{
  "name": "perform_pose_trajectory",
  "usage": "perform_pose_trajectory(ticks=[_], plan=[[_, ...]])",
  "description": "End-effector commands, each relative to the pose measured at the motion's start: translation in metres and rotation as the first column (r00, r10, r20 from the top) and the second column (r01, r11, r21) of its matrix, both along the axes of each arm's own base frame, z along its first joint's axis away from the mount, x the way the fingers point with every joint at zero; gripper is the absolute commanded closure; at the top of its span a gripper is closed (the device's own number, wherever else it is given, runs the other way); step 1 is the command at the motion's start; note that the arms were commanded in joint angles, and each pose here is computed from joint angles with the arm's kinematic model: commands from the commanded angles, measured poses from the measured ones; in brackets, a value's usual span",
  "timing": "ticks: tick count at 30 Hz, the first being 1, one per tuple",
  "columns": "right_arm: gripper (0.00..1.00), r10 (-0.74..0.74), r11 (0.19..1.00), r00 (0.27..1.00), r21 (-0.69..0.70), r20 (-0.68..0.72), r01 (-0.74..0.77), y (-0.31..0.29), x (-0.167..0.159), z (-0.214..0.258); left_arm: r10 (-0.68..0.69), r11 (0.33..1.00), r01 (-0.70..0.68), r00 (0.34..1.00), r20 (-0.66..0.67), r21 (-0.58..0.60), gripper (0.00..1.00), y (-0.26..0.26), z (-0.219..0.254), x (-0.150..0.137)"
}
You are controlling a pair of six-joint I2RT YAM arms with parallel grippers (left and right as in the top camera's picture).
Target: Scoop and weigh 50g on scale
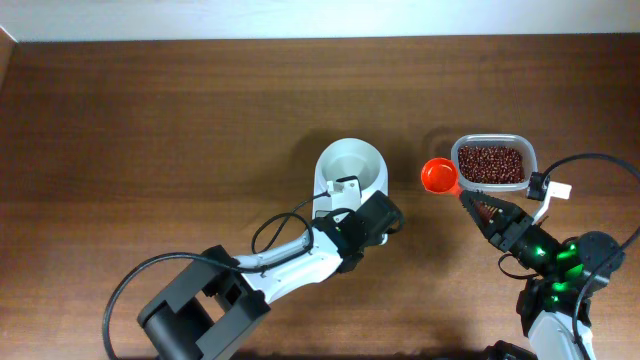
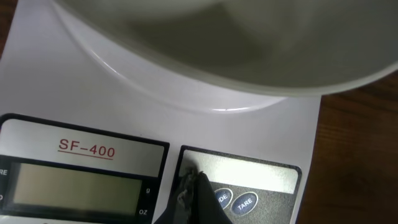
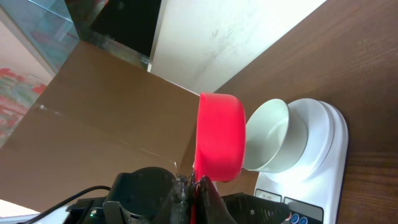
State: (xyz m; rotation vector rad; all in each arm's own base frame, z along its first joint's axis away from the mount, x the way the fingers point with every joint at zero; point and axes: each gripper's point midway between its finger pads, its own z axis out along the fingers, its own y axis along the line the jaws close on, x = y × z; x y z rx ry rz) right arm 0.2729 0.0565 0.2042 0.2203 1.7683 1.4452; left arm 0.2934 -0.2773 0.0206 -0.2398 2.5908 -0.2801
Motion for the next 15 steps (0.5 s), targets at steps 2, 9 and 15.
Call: perform_pose_trajectory(ticks=[2,9,15], plan=[[0.96,-0.015,1.000,1.000,-0.015,0.023,0.015,-0.003,0.003,0.003,-0.056,0.996,0.052,0.996,-0.062,-0.072,1.00,-0.009,0.019,-0.016],[0.96,-0.036,0.999,0.999,-0.016,0.024,0.037,-0.006,0.005,0.004,-0.153,0.986,0.153,0.988,0.010,-0.060,1.00,-0.005,0.059,-0.020],[0.96,-0.065,0.998,0.998,-0.016,0.024,0.065,-0.009,0.009,0.003,-0.147,0.987,0.149,0.988,0.049,-0.053,1.00,-0.001,0.071,-0.017]])
